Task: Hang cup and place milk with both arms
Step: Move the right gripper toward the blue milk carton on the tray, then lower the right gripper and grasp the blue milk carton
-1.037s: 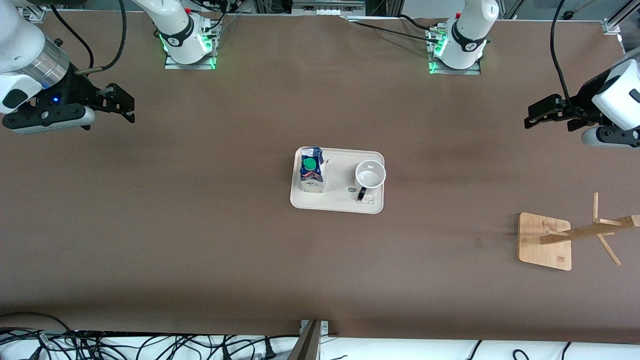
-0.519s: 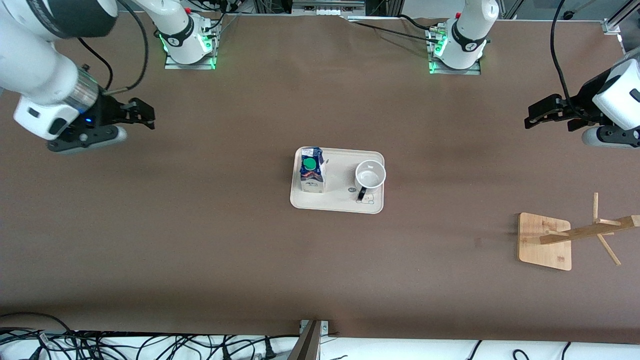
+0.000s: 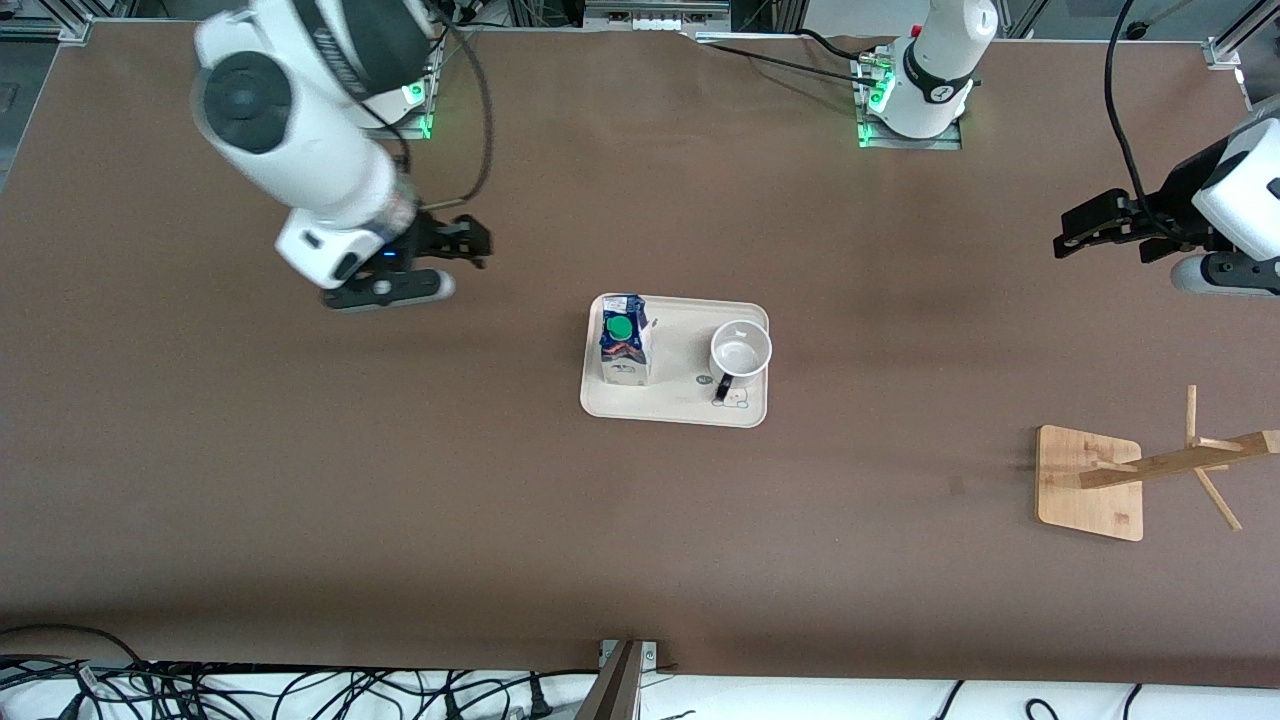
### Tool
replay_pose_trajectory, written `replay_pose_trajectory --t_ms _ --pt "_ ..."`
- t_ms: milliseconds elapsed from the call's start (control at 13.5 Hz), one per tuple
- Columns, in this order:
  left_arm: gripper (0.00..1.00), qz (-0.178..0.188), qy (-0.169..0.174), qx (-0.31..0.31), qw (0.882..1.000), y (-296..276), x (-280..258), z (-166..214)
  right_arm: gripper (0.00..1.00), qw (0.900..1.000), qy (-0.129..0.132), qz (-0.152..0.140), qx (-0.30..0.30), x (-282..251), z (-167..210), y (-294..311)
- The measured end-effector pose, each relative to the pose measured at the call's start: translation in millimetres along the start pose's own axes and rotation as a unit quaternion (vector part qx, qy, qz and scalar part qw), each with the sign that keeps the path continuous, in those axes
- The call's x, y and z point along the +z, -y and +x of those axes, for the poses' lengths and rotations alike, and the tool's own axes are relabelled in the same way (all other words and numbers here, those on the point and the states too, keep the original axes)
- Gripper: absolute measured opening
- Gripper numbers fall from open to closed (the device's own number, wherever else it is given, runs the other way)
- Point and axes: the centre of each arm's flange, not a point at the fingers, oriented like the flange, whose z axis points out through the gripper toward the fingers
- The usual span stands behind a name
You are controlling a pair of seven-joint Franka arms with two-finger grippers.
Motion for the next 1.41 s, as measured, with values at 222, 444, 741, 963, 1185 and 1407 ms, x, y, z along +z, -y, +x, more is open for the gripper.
replay_pose_trajectory --t_ms 222,444,741,963,1185,1407 --pt "1.0 0.0 0.0 0.0 1.0 0.2 -0.1 0.0 1.0 0.999 -0.012 0.01 0.051 52.0 -8.0 86.8" --pt "1.0 0.0 0.0 0.0 1.0 0.3 -0.1 0.0 1.0 0.997 -0.016 0.012 0.071 97.2 -1.4 137.3" --pt "1.0 0.0 0.0 -0.001 1.0 0.2 0.0 0.0 1.0 0.996 -0.031 0.022 0.087 123.4 19.1 141.9" --pt "1.0 0.0 -0.001 -0.002 1.0 0.2 -0.2 0.2 1.0 0.995 -0.04 0.013 0.086 140.7 18.4 149.0" --pt "1.0 0.0 -0.001 -0.002 1.0 0.2 -0.3 0.3 0.82 0.996 -0.04 0.009 0.085 153.5 16.9 153.7" --pt "1.0 0.0 -0.001 0.001 1.0 -2.7 0.0 0.1 0.48 0.996 -0.044 0.009 0.082 150.7 18.3 154.3"
